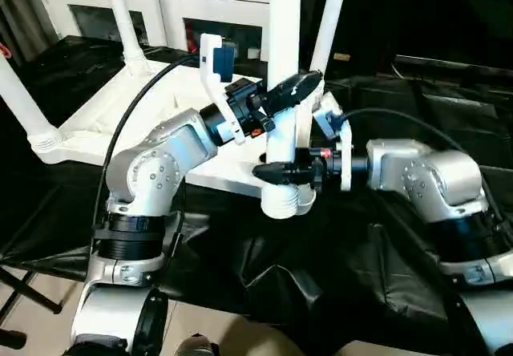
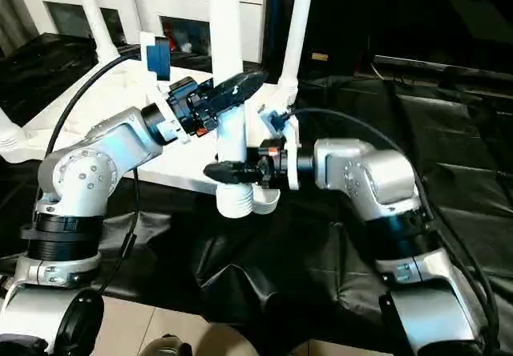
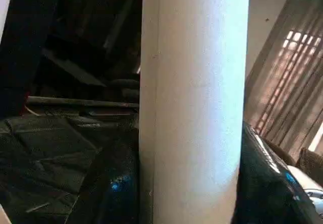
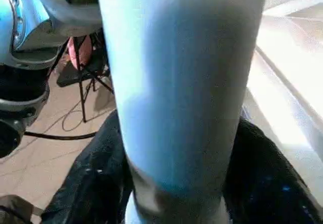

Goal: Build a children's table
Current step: Pick table leg

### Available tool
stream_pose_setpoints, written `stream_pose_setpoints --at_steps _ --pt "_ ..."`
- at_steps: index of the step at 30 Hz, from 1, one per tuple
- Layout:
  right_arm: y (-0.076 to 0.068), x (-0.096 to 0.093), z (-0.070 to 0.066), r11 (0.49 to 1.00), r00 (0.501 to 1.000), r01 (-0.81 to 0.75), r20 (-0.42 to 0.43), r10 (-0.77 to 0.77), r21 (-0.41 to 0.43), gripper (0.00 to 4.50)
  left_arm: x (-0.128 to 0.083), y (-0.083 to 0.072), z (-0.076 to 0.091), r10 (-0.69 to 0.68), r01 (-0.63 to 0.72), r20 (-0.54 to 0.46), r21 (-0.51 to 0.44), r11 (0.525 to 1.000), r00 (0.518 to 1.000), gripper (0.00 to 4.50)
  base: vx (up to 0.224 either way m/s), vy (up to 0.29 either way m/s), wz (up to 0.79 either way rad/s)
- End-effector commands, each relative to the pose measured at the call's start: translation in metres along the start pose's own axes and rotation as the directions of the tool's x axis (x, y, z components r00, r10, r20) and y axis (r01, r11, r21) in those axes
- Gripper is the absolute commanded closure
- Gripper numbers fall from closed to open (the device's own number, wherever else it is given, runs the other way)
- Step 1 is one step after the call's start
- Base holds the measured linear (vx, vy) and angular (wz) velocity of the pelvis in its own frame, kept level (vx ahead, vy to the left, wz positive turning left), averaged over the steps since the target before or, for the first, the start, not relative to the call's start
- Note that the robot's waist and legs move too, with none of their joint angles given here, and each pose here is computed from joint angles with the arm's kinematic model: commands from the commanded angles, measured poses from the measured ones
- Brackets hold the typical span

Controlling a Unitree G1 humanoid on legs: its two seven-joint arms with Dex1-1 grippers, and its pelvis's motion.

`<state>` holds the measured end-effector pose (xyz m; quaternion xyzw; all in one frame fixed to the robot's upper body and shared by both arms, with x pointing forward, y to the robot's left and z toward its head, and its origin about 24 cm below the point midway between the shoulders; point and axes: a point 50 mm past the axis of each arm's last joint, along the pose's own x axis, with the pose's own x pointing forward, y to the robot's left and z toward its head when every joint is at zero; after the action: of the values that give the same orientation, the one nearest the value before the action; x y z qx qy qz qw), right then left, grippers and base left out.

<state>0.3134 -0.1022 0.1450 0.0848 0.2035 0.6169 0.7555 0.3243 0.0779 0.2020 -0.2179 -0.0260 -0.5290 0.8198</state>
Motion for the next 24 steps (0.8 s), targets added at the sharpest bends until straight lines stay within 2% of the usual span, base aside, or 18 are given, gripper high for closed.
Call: stream_pose_setpoints --at_steps 1,16,19,20,24 --pt "-0.001 -0.0029 0.0006 1.0 1.0 0.025 -0.007 -0.025 -0.009 2.46 0.0003 -0.0046 0.0058 -0.041 0.041 0.016 0.013 0.999 0.999 2.66 0.0 0.0 0.0" --pt "-0.0017 -0.0028 0.0009 1.0 1.0 0.025 -0.003 -0.025 -0.01 2.59 0.0007 -0.0066 0.004 -0.06 0.06 -0.004 0.022 0.998 0.998 2.67 0.0 0.0 0.0" --pt "-0.0021 -0.0024 -0.0001 1.0 1.0 0.028 -0.002 -0.028 -0.008 2.59 0.0005 -0.0065 0.0031 -0.05 0.051 -0.011 0.049 0.998 0.999 2.67 0.0 0.0 0.0" --pt "-0.0022 -0.0023 -0.0003 1.0 1.0 0.028 -0.002 -0.028 -0.008 2.59 0.0004 -0.0064 0.003 -0.045 0.046 -0.013 0.057 0.997 0.999 2.11 0.0 0.0 0.0" --pt "-0.0026 -0.0017 -0.0014 0.999 0.999 0.033 0.001 -0.033 -0.009 2.59 0.0016 -0.0065 0.0018 -0.039 0.04 -0.024 0.043 0.998 0.999 1.95 0.0 0.0 0.0"
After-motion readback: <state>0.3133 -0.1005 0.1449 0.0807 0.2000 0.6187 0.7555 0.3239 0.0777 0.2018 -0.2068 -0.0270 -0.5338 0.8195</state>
